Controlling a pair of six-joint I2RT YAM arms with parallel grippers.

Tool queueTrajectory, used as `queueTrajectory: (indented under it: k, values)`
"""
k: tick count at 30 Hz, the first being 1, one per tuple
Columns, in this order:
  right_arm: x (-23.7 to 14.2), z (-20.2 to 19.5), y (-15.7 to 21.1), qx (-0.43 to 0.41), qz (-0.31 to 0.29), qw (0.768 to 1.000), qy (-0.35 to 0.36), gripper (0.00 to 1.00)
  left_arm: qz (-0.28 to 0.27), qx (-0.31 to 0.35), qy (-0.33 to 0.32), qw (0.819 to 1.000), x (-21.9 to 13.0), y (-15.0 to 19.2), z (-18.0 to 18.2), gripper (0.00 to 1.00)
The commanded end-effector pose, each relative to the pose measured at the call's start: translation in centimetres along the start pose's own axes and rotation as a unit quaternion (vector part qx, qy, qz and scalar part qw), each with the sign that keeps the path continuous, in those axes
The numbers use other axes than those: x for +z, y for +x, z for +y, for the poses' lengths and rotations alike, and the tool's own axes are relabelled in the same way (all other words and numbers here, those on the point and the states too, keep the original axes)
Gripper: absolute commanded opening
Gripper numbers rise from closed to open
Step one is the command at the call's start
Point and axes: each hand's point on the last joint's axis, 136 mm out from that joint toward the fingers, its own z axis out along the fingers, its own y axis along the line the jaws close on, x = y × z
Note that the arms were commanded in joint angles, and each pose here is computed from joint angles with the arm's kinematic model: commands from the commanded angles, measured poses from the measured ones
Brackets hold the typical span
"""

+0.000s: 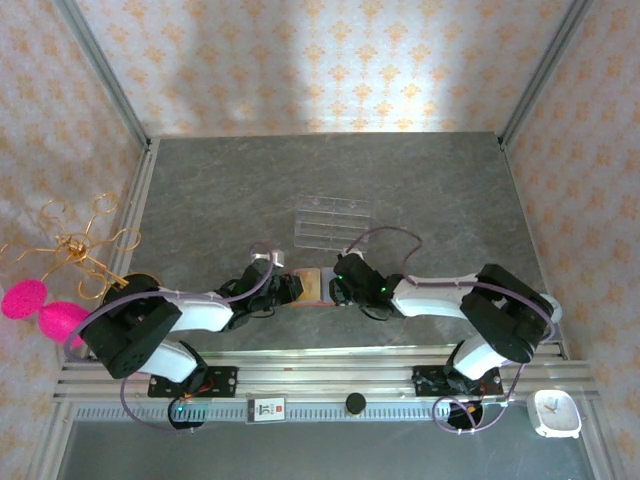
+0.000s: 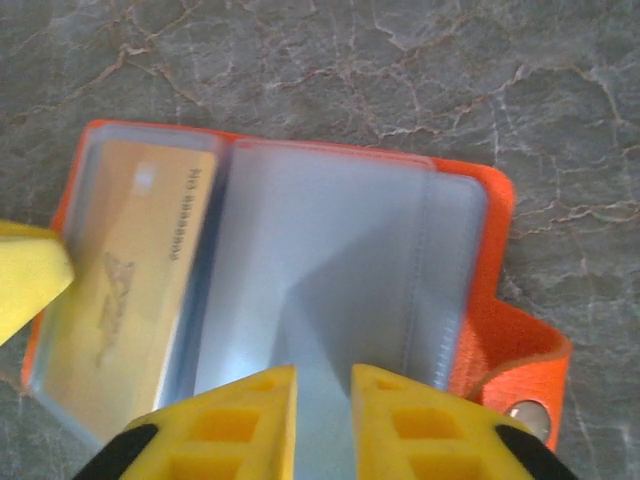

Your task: Take the credit cards out of the card holder

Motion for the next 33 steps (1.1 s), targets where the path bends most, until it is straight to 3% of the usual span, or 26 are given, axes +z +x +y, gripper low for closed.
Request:
queueTrajectory:
  k: [1, 4, 9, 18, 33]
  values:
    - [-1.5, 1.4, -2.0, -0.017, -0.031, 0.999, -0.03, 0.24, 0.024, 0.002, 0.014, 1.0, 0.5, 1.3, -0.6, 0.12]
    - [-2.3, 3.3, -3.0, -0.011, -0.038, 0.997, -0.068, 0.24, 0.026, 0.007, 0.01, 1.0, 0.5, 1.5, -0.7, 0.11]
    - [-1.1, 4.8, -2.6, 0.026, 0.006, 0.994, -0.106, 0.24, 0.019, 0.008, 0.007, 1.0, 0.1, 1.4, -0.7, 0.11]
    - [0.6, 2.3, -2.0, 0.071, 0.023, 0.995, -0.067, 0.21, 0.021, 0.008, 0.001, 1.0, 0.2, 1.7, -0.2, 0.1]
    - [2.1, 2.4, -1.1, 0.094, 0.051, 0.99, -0.091, 0.21, 0.024, 0.013, -0.008, 1.0, 0.5, 1.9, 0.2, 0.08]
